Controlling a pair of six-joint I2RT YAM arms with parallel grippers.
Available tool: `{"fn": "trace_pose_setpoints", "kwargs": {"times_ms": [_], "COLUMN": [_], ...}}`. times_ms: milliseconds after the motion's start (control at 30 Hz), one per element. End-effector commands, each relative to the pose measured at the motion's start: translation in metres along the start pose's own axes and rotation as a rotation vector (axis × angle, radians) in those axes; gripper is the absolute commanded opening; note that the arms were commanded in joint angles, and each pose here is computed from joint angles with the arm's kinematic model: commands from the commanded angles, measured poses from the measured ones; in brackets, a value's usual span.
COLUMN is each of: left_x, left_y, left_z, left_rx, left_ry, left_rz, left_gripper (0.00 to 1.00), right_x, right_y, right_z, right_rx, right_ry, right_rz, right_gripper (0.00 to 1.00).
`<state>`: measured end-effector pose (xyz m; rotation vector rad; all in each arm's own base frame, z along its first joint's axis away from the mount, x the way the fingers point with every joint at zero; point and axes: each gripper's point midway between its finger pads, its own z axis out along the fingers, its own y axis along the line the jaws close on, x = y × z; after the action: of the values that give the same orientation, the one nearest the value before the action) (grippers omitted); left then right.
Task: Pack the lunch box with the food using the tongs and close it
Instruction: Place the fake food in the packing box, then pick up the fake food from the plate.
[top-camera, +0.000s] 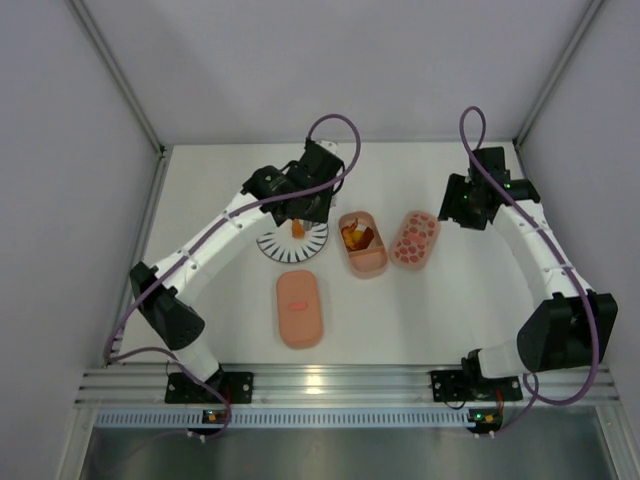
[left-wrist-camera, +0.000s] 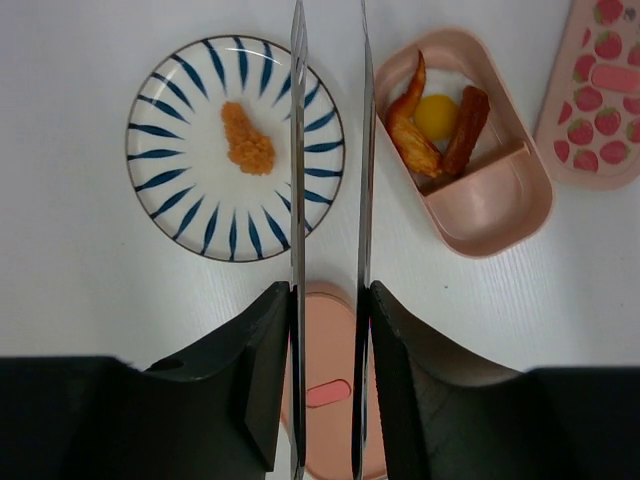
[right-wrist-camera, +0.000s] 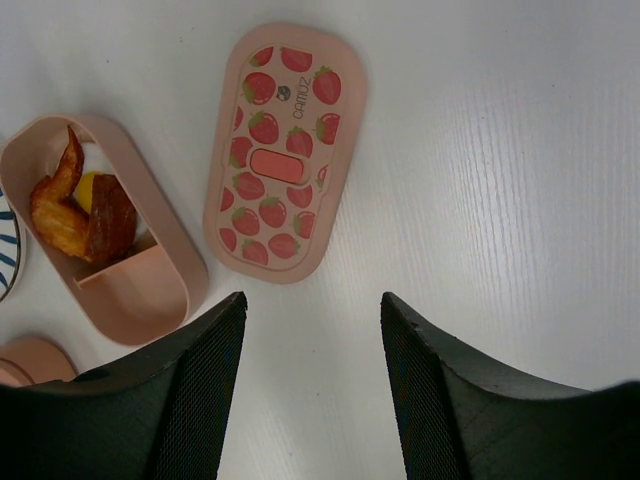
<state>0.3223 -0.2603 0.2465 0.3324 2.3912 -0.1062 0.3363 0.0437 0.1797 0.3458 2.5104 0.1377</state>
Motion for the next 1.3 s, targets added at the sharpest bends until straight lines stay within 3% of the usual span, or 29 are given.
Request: {"fn": "trace_pose_setpoints", "kwargs": {"times_ms": [0, 333, 900, 1267], "left_x": [-0.036, 0.000, 0.044, 0.052], "left_y": [0.044, 0.065, 0.053, 0.048], "left_z": [-0.040, -0.028, -0.002, 0.010], "left_rx": [-0.136, -0.238, -0.194, -0.178], "left_ry": [-0.168, -0.038, 0.119, 0.151], "left_rz": [-0.152, -0.200, -0.192, -0.186], "left_gripper": [0.41, 0.51, 0.50, 0.46], "right_x": [-0.020, -0.020, -0.012, -0.010], "right_y": [0.004, 0.006, 0.004, 0.003], "right_z": [-0.010, -0.008, -0.007, -0.007], "right_rx": [-0.012, -0.020, -0.021, -0.018], "right_ry": [-0.044, -0.035, -0.025, -0.024], "right_rz": [0.000, -0.003, 0.003, 0.004], "right_gripper": [0.56, 0.56, 0.56, 0.56]}}
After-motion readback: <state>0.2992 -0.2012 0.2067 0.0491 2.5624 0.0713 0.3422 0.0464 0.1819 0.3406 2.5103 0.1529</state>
